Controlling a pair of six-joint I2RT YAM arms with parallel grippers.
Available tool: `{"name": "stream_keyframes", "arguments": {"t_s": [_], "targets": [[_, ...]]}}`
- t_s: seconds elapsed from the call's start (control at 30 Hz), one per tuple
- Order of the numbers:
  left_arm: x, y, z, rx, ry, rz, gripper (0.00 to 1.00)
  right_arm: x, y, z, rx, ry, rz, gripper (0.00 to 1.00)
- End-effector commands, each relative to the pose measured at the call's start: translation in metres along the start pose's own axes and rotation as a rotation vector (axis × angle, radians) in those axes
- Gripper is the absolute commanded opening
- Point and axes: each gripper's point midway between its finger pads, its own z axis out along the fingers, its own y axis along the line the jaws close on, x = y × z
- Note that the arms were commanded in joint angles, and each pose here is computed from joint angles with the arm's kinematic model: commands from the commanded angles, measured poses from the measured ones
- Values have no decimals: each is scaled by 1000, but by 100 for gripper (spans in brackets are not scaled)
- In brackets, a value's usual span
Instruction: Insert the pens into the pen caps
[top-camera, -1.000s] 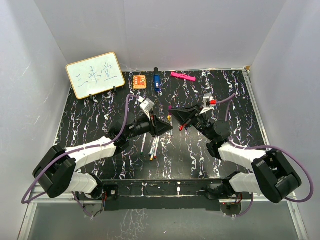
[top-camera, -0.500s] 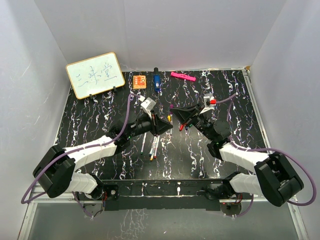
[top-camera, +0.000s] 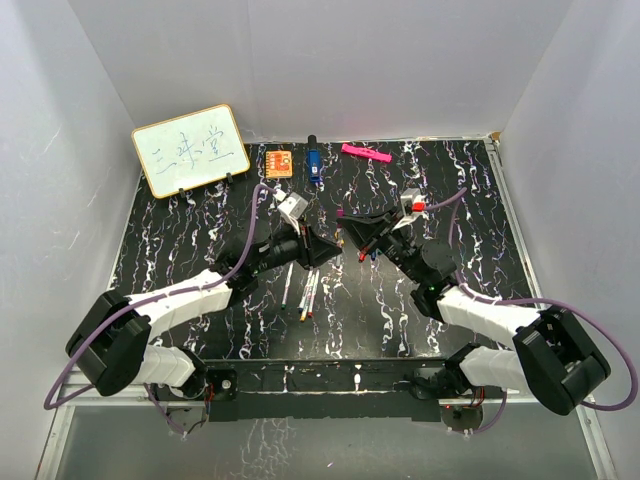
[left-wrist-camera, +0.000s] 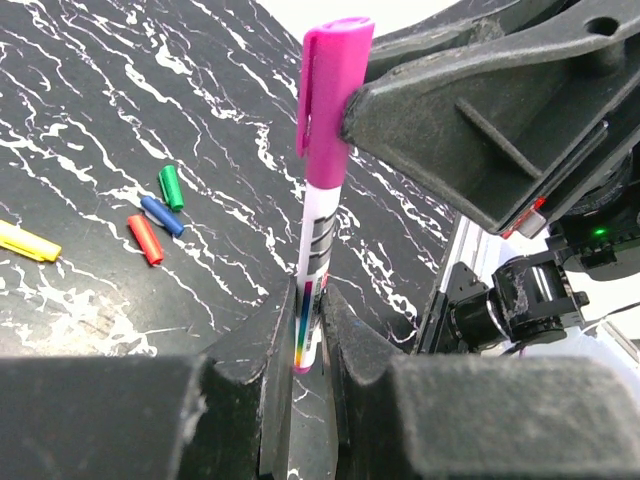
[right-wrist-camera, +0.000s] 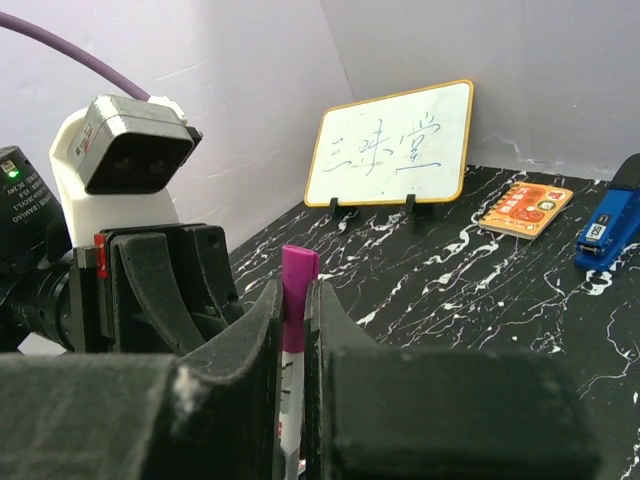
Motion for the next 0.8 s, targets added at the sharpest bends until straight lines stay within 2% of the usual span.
{"name": "stream_keyframes", "arguments": {"t_s": [0.0, 0.27, 0.4, 0.57, 0.77], "targets": [[-158, -51, -28, 97, -486, 173, 0, 95, -4, -33, 18, 347, 42, 0], [-170, -50, -33, 113, -508, 164, 0, 113, -4, -36, 33, 403, 36, 0], [-158, -45, -25, 114, -448, 142, 0, 102, -8, -27, 65, 363, 29, 0], [-113, -21, -12, 66, -278, 80, 0, 60, -10, 9, 94, 244, -25, 0], [-50, 14, -14, -35, -139, -44, 0, -24, -12, 52, 166, 1, -113, 0]]}}
